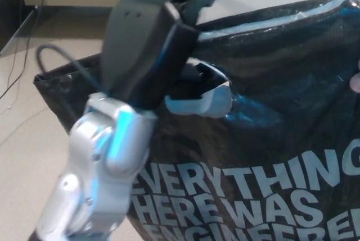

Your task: A person is holding a plastic bag and the robot extends its left hand to grab the bag by hooking its thumb into the holes at the top and brings its hand down by its side. Then it extends its arm again to hand the plastic bag back to the person.

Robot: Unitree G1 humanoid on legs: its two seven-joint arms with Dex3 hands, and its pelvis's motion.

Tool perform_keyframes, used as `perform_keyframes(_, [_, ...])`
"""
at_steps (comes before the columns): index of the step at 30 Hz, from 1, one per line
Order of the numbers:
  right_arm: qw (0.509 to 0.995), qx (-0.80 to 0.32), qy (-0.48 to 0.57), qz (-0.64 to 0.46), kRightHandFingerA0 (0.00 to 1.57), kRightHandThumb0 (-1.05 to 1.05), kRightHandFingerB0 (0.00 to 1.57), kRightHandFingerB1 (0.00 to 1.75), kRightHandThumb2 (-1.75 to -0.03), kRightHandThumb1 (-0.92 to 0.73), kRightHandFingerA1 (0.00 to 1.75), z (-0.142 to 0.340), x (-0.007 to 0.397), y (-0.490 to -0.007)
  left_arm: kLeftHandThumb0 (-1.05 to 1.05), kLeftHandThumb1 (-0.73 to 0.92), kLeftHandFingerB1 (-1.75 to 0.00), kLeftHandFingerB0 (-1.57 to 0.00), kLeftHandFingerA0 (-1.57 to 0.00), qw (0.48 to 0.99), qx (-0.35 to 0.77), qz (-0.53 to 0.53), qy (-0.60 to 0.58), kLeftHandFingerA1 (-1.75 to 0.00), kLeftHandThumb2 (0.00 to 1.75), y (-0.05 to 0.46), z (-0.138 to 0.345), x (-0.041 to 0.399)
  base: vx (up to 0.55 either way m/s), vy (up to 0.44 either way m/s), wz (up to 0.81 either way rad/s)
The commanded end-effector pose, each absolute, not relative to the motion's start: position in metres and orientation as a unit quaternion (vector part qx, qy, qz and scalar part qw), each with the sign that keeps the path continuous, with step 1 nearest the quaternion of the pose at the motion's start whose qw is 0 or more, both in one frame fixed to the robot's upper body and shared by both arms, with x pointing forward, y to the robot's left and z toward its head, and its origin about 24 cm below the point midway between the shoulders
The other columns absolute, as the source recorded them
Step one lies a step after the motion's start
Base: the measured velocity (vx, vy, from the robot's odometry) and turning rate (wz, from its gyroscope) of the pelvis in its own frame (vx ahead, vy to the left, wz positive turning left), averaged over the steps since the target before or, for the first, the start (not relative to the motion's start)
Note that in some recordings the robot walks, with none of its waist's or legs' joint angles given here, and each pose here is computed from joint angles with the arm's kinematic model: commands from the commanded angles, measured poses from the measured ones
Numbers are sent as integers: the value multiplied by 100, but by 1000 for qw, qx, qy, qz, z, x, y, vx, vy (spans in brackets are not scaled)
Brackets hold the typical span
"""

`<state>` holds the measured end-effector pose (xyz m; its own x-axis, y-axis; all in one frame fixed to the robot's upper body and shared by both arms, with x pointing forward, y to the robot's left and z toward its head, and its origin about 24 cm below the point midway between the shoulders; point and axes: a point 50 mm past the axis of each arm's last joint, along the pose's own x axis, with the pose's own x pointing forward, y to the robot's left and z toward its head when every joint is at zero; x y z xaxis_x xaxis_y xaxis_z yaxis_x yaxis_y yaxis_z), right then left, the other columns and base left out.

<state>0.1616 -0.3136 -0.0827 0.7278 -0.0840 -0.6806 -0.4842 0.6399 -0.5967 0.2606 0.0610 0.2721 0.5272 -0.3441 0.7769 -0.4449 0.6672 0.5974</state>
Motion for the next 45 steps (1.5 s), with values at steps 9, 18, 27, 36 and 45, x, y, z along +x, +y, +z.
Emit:
perform_keyframes(9, [837,-409,346,112,69,-35,54,41,-60,-72,48,-79,164,-317,-31,65,-35,-43,-84,724,425,100,-534,-136,61,27,301,282,0,0,0])
perform_keyframes(18, [835,-416,342,118,72,-34,55,41,-61,-71,51,-75,168,-318,-10,67,-98,-76,-96,703,387,150,-577,-171,68,37,312,301,0,0,0])
perform_keyframes(27, [834,-414,346,115,71,-33,55,41,-61,-71,49,-76,166,-319,-17,80,-122,-60,-92,672,346,202,-623,-173,67,56,334,302,0,0,0])
perform_keyframes(36, [832,-414,349,119,65,-40,50,53,-83,-60,60,-77,166,-318,-16,81,-106,-72,-86,645,317,240,-652,-168,66,84,359,294,0,0,0])
perform_keyframes(45, [832,-412,351,119,65,-40,49,52,-82,-61,60,-78,164,-318,-18,80,-103,-73,-97,627,320,281,-652,-168,70,103,367,292,0,0,0])
